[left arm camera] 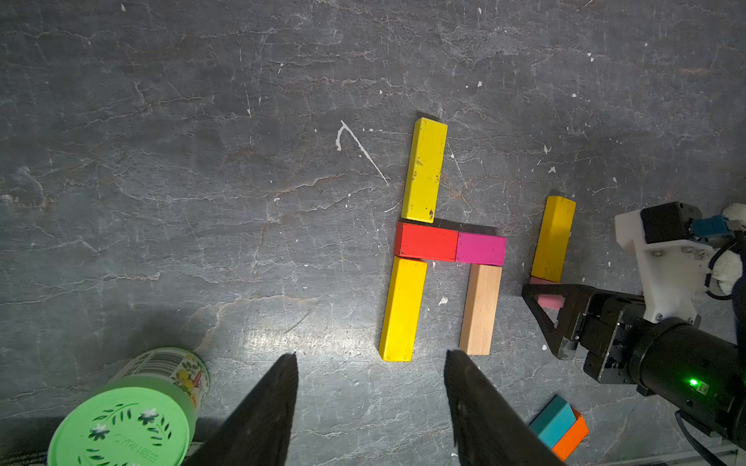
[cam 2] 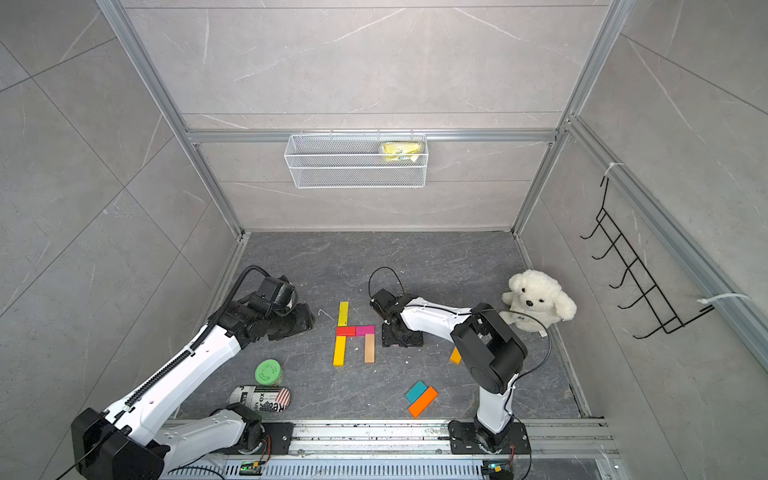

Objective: Assemble the letter h with building blocks
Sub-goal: Assemble the building block at the center of the board, then pick up the building block from the center of the board.

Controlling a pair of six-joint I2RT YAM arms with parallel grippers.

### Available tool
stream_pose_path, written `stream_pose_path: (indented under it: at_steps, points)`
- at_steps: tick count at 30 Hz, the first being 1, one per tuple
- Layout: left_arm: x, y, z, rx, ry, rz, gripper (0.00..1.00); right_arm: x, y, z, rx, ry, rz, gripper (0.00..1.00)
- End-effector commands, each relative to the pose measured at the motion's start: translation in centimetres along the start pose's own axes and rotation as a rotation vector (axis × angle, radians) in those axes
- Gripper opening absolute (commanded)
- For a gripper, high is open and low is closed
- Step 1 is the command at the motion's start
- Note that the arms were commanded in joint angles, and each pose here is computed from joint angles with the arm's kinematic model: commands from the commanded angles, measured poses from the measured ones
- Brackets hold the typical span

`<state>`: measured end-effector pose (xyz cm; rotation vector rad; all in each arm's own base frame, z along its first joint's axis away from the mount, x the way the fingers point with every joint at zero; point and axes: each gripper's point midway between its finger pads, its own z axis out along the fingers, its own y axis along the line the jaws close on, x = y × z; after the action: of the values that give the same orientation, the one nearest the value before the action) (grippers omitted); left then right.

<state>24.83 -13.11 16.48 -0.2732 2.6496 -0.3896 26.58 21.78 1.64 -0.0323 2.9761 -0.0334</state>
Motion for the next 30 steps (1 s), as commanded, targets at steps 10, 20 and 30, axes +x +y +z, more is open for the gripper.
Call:
stream_pose_path:
  at_steps: [10, 20, 30]
  points:
    - [-0.5, 0.4, -1.6, 0.003, -0.047, -0.008, 0.63, 0.8, -1.3, -4.7, 0.02, -0.039, -0.027, 0.87]
    - [-1.1, 0.2, -2.8, 0.017, -0.082, -0.01, 0.64, 8.1, -4.1, -5.5, -0.069, 0.05, -0.089, 0.91]
    - [-1.1, -0.3, -2.6, 0.033, -0.069, -0.016, 0.64, 11.9, -2.7, -2.6, -0.189, 0.168, -0.143, 0.91]
